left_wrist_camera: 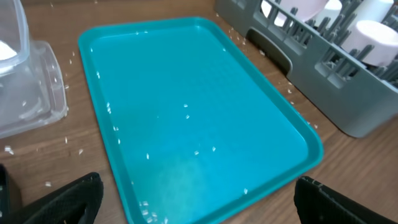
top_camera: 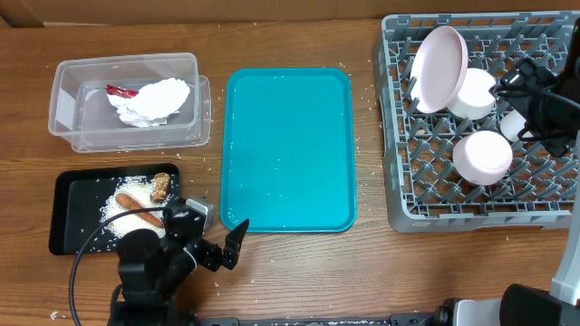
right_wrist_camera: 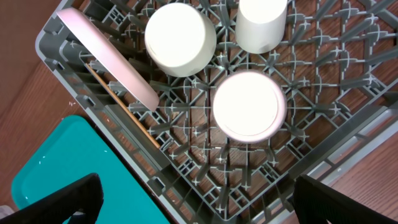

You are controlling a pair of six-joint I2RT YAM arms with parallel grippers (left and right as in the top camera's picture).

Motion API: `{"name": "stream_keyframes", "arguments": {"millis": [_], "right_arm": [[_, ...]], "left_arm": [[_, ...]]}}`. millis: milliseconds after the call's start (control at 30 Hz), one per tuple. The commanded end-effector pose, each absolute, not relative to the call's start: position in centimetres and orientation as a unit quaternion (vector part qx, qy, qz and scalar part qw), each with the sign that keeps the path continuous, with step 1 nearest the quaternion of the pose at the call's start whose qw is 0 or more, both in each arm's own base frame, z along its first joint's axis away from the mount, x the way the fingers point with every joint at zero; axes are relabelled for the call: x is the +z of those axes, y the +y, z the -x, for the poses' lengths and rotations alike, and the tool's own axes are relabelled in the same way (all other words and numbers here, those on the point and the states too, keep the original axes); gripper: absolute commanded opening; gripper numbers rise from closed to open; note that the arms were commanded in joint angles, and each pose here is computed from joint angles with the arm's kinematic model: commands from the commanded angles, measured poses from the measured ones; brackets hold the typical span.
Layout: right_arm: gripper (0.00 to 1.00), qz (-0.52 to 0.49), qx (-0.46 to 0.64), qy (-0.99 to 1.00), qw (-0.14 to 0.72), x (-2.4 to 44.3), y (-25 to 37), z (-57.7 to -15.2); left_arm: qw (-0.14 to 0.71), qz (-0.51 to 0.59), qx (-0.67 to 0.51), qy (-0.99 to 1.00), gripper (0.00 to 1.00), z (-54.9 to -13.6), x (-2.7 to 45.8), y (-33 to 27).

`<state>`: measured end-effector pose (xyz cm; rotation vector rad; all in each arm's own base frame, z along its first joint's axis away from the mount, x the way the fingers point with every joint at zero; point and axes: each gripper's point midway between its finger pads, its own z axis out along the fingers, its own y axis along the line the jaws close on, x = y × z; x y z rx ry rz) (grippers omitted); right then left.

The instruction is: Sort waste into correct bins and load items into the dishwasher

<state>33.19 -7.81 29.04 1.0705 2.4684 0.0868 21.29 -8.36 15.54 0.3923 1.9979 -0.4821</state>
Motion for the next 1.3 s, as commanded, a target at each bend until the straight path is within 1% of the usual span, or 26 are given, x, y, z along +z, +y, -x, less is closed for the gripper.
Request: {"name": "stream_keyframes", "arguments": {"millis": [0, 300, 467, 600, 767, 1033, 1267], "right_arm": [[1.0, -0.388, 0.028, 0.891, 0.232, 29.5, -8.0, -33.2], [1.0, -0.388, 0.029, 0.891, 0.232, 29.5, -8.0, -33.2], [1.0, -0.388, 0.029, 0.891, 0.232, 29.5, -8.0, -33.2], [1.0, -0.388, 0.029, 0.891, 0.232, 29.5, -8.0, -33.2], [1.0, -0.388, 0.029, 0.891, 0.232, 29.5, -8.0, -33.2], [1.0, -0.388, 0.029, 0.891, 0.232, 29.5, -8.0, -33.2], [1.0, -0.388, 0.029, 0.891, 0.232, 29.5, -8.0, -33.2]], "left_arm": [[0.525, -0.187, -0.2, 0.806, 1.0, -21.2, 15.0, -8.9], [0.602, -0.187, -0.157, 0.76, 1.0, -22.2, 17.1, -7.9], [0.666, -0.197, -0.138, 0.706, 1.0, -22.8, 19.3, -7.8], [0.693, -0.19, -0.141, 0.681, 1.0, -22.9, 19.1, -7.8], [0.69, -0.159, -0.147, 0.691, 1.0, -23.1, 17.3, -7.2], [0.682, -0.131, -0.121, 0.709, 1.0, -23.6, 16.5, -6.0], [0.681, -0.128, -0.118, 0.711, 1.0, -23.6, 16.4, -5.8]]}}
